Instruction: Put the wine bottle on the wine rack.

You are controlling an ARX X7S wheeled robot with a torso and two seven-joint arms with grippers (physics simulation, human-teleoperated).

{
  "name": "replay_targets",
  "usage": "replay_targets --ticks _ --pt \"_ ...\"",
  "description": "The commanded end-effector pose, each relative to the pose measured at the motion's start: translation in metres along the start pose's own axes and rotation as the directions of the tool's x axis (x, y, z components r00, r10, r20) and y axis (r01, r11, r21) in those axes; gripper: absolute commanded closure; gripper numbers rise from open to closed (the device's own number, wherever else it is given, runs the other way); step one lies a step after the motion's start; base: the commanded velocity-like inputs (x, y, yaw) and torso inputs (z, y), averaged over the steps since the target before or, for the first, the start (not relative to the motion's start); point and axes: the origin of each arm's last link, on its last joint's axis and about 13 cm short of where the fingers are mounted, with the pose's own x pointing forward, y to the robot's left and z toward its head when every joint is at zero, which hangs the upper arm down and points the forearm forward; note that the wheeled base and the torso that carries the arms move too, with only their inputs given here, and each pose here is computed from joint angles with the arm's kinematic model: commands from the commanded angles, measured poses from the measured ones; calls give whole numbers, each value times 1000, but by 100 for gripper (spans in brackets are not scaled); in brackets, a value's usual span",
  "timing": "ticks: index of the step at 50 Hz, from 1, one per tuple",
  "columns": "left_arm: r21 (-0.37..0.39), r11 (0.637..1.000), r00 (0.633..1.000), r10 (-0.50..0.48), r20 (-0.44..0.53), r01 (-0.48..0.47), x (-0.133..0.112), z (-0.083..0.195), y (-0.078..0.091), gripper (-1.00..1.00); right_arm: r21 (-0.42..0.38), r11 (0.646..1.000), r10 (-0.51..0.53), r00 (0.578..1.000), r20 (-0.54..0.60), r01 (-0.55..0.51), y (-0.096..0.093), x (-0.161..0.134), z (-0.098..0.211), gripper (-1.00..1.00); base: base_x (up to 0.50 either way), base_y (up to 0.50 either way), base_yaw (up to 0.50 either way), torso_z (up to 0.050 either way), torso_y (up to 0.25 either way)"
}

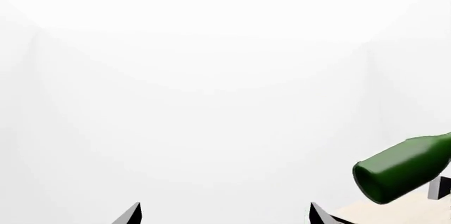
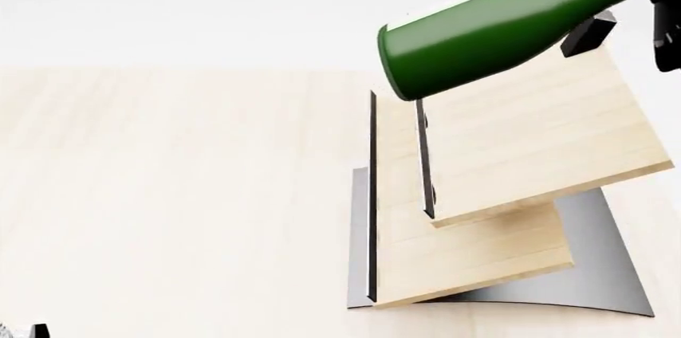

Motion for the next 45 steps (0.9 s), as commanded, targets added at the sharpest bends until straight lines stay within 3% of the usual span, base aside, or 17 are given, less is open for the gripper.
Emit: replay_targets --ticks 1,45 --pt "0 1000 1000 -2 -3 2 0 -1 0 -100 -20 1000 12 999 37 -11 -6 -5 10 100 0 0 0 0 0" --pt "0 1000 1000 -7 -7 7 0 -2 -1 -100 10 999 -36 999 27 36 -34 -8 5 100 0 0 0 0 1"
